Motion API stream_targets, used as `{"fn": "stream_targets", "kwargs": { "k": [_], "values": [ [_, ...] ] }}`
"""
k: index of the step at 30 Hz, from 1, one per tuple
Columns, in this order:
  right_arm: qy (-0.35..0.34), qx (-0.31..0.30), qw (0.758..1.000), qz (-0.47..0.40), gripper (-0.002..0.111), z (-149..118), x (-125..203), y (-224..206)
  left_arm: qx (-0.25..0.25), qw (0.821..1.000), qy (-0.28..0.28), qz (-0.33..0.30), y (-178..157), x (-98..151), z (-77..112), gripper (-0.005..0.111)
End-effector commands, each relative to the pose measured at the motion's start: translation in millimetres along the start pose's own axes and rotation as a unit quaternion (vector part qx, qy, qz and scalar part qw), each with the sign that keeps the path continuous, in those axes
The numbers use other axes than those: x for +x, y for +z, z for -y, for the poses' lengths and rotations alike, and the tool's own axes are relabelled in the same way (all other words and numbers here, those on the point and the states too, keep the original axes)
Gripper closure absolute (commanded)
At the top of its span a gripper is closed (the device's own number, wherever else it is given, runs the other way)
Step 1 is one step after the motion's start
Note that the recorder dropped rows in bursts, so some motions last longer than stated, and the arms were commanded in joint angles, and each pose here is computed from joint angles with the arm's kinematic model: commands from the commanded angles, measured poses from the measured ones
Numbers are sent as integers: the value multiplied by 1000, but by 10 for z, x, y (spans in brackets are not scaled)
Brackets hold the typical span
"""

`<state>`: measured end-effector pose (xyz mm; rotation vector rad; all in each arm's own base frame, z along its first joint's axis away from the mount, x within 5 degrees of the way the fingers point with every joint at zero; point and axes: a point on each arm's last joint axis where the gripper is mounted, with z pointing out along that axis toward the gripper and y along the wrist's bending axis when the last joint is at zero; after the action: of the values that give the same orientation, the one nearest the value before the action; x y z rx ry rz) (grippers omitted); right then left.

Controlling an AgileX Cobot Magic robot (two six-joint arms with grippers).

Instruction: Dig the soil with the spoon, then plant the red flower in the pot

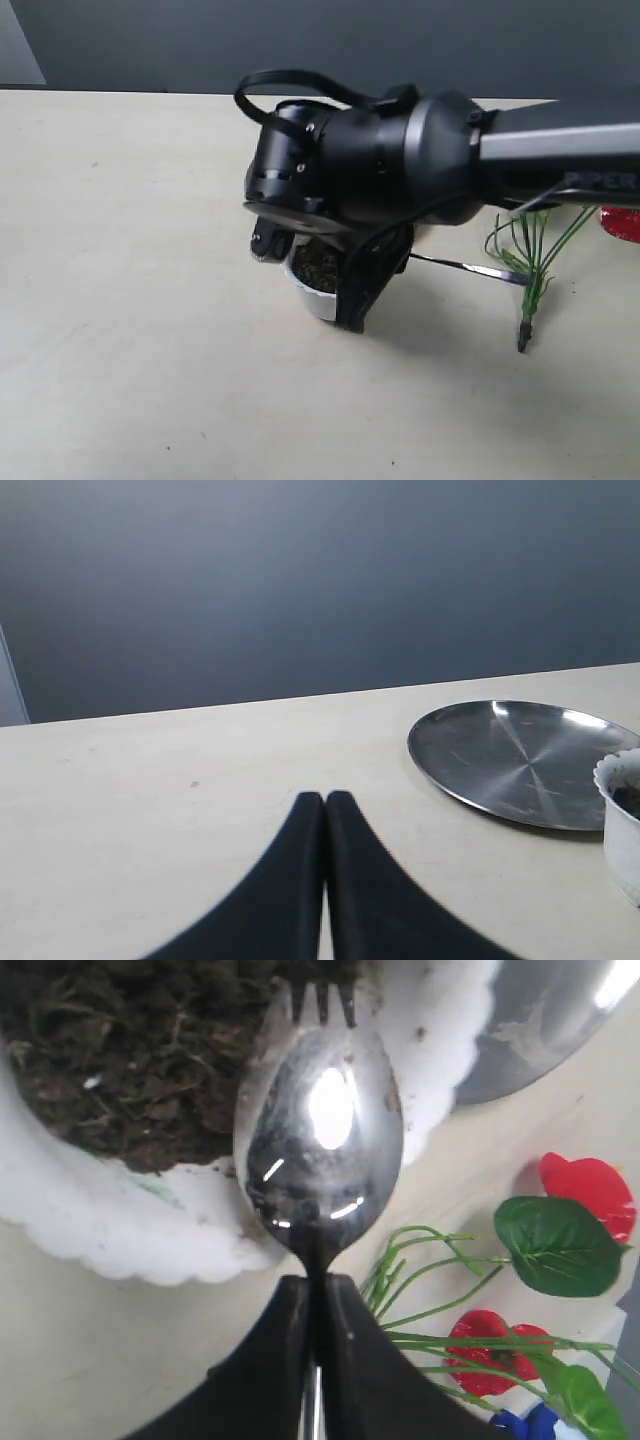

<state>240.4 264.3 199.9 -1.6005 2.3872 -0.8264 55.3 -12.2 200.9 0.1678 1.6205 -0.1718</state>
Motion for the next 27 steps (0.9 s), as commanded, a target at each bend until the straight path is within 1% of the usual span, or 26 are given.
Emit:
{"fn": "stream_targets", "kwargs": {
  "k": [1,4,6,8,10,13,15,17,21,27],
  "values": [
    [48,36,997,39,109,233,150,-276,3,1000,2,8,-3,-7,3,106],
    [81,67,992,70,109,378,262,-461,3,1000,2,8,-3,-7,3,106],
    [113,75,982,131,109,486,243,-529,3,1000,2,8,-3,-7,3,106],
    [143,57,968,197,109,618,186,-507,3,1000,2,8,-3,-7,3,106],
    [196,26,954,226,109,776,144,-402,3,1000,2,8,-3,-7,3,106],
    [274,-21,933,231,109,1074,70,-132,3,1000,2,8,-3,-7,3,106],
    [301,-31,926,227,109,1214,3,14,3,1000,2,8,-3,-7,3,106],
    [310,-28,924,223,109,1326,-93,145,3,1000,2,8,-3,-7,3,106],
    [310,-26,925,217,109,1417,-324,365,3,1000,2,8,-3,-7,3,106],
    [318,-61,921,217,109,1347,-682,680,3,1000,2,8,-3,-7,3,106]
  ]
}}
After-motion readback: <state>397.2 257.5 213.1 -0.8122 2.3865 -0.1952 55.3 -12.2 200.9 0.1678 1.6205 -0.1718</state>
